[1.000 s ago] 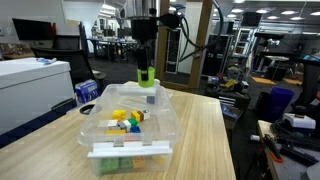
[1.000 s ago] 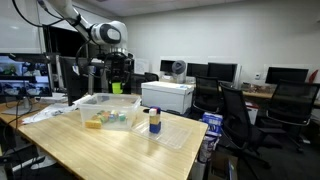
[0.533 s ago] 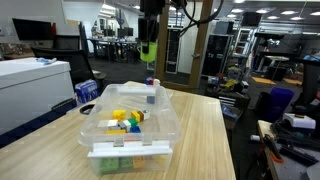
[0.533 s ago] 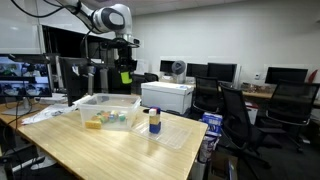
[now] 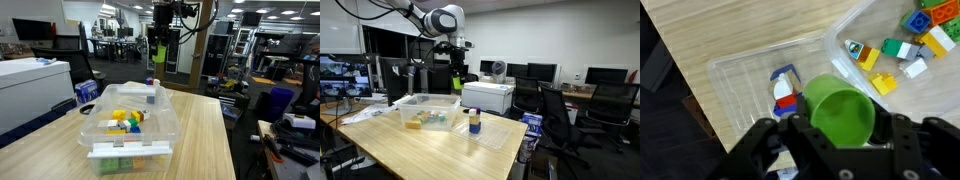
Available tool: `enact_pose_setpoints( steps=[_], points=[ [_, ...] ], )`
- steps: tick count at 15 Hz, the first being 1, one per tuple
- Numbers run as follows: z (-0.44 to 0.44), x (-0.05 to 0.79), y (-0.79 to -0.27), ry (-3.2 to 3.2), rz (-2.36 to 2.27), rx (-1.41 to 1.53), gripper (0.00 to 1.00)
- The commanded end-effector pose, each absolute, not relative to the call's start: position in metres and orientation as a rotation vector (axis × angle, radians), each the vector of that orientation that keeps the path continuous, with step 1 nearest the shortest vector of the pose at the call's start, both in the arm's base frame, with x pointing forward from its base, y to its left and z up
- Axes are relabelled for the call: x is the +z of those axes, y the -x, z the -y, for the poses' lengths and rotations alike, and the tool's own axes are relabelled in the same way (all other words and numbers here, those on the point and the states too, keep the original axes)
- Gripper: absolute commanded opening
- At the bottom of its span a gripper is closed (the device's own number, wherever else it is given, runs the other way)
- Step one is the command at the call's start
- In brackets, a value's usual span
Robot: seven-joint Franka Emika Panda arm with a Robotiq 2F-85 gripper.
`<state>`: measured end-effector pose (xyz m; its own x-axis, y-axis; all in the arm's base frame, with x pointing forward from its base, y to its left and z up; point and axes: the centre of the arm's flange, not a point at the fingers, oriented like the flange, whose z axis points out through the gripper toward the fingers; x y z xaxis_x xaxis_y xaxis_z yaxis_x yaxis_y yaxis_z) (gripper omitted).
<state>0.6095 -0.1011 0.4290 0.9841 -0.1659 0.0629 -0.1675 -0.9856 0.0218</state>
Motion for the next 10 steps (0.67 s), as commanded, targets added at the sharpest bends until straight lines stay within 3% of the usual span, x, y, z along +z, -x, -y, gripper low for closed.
enact_pose_setpoints(
  steps=[1,10],
  points=[
    [0.124,0.414,-0.621,-3.108,0.454,0.139,0.34],
    [0.184,0.38,-0.642,-3.065,0.843,0.16,0.34]
  ],
)
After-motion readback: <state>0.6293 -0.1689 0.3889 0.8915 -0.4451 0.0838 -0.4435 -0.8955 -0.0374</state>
